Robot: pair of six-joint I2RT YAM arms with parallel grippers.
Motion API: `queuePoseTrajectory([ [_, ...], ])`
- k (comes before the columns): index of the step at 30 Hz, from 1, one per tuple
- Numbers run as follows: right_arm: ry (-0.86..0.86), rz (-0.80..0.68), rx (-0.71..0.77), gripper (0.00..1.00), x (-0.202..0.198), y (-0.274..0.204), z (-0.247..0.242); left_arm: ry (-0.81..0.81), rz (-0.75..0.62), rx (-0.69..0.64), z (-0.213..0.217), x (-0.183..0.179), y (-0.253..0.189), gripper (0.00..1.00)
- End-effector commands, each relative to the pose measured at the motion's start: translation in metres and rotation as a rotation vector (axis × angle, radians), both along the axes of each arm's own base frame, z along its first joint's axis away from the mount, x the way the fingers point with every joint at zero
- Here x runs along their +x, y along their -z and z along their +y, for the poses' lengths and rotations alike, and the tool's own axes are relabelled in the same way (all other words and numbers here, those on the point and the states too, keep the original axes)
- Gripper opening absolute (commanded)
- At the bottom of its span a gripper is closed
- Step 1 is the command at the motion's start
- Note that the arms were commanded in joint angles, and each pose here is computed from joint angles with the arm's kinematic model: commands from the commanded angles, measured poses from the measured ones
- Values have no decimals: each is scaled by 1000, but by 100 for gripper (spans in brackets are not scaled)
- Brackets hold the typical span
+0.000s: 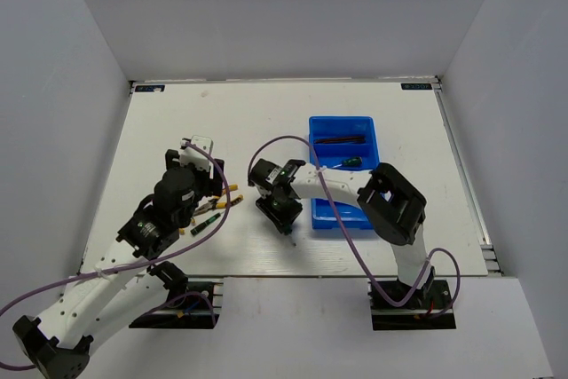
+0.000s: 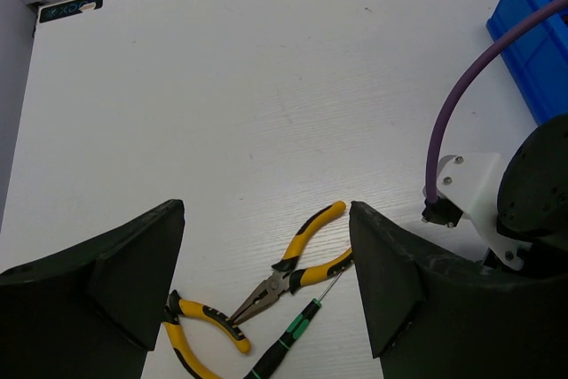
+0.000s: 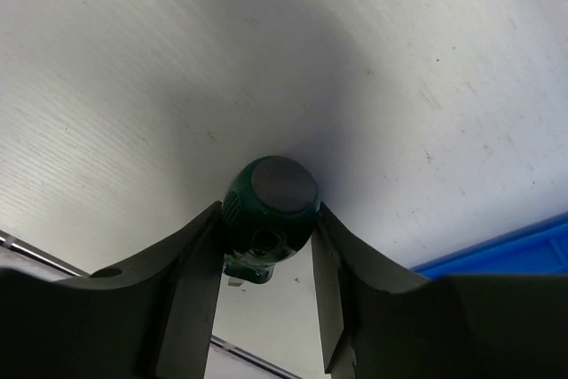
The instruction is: Sort the tools into containers
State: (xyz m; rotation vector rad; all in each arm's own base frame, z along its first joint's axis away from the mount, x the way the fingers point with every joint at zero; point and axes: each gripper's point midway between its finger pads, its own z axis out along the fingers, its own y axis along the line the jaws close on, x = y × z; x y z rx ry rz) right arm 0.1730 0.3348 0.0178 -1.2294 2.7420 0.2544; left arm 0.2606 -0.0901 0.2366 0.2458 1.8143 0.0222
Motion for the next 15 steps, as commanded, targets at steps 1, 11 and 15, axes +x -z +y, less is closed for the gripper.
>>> queuePoseTrajectory([
  [1,-20,-7,-12,0,-1,9,1,6,-25,-18,0,-1,-7,85],
  [11,-283,-233,348,0,46,-140,33,6,-33,-23,1,-2,-9,85],
  [15,-232,-554,342,0,100,-189,-2,6,-33,-23,1,-2,-9,85],
])
